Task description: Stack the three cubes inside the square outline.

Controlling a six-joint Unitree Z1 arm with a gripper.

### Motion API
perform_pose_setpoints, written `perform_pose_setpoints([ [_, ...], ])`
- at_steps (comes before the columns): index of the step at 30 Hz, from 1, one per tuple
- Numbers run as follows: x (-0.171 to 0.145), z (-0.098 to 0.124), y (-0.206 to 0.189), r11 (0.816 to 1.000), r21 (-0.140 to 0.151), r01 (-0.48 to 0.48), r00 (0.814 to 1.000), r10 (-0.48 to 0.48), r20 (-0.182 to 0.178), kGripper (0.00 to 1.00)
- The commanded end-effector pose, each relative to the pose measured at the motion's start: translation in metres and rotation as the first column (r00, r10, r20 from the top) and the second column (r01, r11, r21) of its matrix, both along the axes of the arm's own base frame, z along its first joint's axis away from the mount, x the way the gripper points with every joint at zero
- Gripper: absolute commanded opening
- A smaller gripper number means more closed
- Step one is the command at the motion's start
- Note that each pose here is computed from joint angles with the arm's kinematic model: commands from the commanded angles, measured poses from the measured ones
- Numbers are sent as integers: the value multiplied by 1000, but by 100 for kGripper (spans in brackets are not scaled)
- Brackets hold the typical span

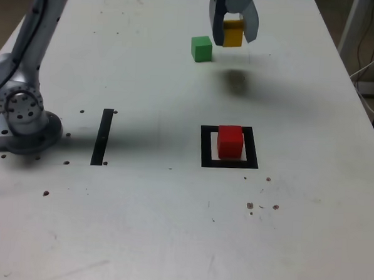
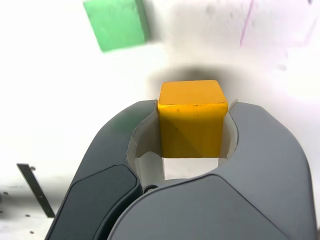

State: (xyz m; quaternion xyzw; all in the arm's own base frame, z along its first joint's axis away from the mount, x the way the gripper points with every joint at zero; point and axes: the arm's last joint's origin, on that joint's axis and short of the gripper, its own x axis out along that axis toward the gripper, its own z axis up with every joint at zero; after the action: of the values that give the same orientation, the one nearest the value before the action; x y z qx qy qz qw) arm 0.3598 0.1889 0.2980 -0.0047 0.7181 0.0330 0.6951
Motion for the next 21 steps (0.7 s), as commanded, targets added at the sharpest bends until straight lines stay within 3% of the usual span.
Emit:
perform_pose_setpoints([
  [1,-7,10,-13,1000,5,10,1000,-10,15,26],
  [12,-34,30,-81,997,23,76,996,-77,44,26],
  [21,-42,26,-149,994,35,102,994,-104,42,26],
])
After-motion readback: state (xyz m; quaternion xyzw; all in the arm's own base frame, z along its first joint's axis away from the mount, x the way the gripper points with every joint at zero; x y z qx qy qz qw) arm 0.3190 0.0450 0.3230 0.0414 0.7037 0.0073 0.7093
